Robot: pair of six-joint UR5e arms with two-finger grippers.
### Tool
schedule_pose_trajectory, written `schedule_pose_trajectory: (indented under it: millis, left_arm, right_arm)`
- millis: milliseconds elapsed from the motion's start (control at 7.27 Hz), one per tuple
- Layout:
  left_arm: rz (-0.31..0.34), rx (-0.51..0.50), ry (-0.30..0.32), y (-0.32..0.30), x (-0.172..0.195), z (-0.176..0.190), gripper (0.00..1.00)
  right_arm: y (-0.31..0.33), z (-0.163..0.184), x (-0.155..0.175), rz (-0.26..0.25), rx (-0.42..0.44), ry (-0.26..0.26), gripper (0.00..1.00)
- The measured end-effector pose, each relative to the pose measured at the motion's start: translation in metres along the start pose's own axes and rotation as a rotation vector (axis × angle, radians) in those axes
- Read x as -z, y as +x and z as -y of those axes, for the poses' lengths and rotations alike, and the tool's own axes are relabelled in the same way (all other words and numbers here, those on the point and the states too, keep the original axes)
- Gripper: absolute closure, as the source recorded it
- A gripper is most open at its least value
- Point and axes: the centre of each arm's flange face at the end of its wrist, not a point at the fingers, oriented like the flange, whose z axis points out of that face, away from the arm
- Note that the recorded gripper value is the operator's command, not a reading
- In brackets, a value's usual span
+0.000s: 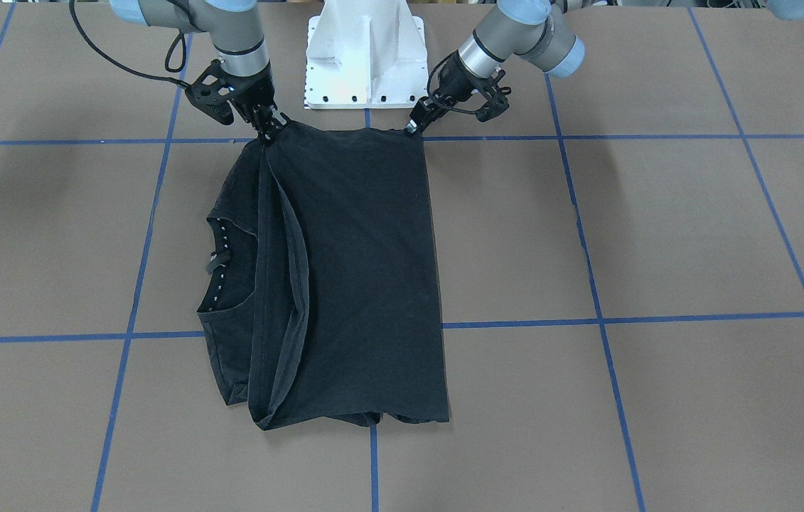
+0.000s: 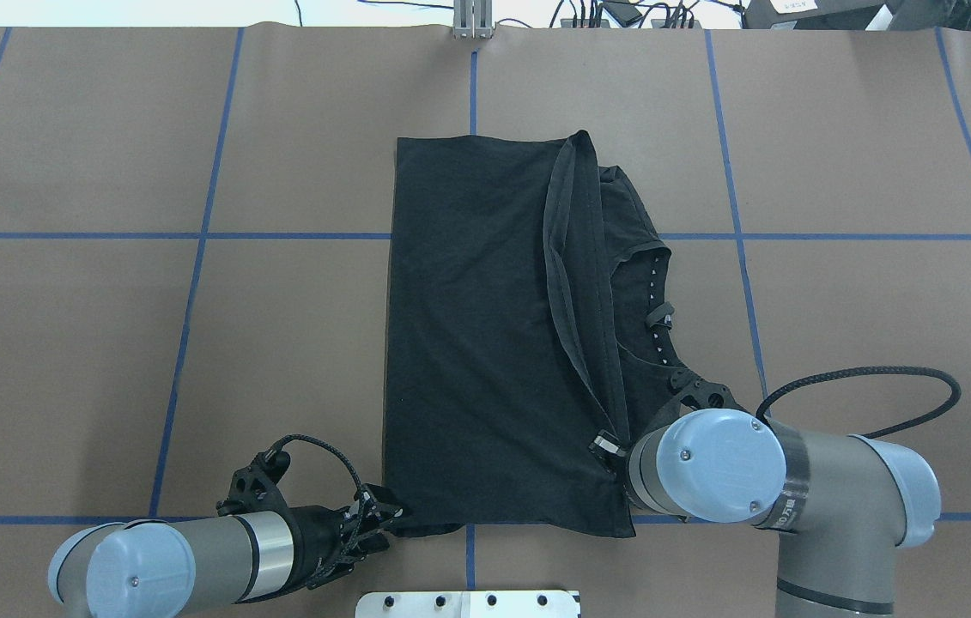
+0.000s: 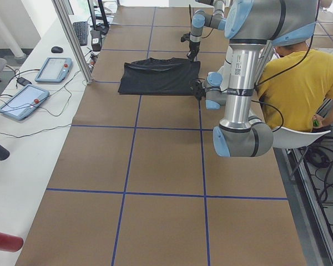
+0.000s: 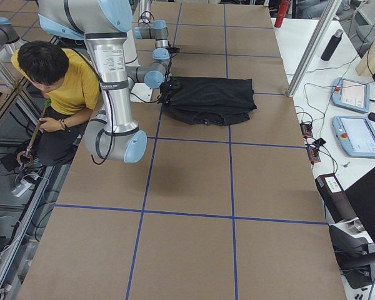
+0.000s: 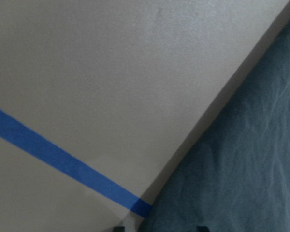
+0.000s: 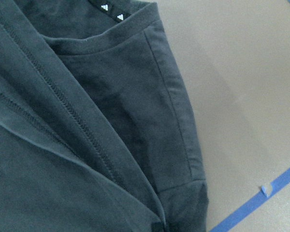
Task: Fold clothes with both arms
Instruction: 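Move the left gripper to the shirt's corner nearest the robot and grasp it, then lift the near edge with both grippers and fold it over toward the far edge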
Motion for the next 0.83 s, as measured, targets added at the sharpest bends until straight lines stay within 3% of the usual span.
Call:
schedule_pose_trajectory:
  millis: [550,825]
  left_arm:
    - [-0.037,-0.001,-0.029,0.018,0.026,-0.007,1.0]
    - [-0.068,0.0,-0.054,0.035,0.051,-0.017,1.0]
  right_arm:
    - [0.001,0.0,0.005,0.006,0.0,-0.003,1.0]
    - [0.007,0.004,0.027,0.033,-0.002,-0.026,1.0]
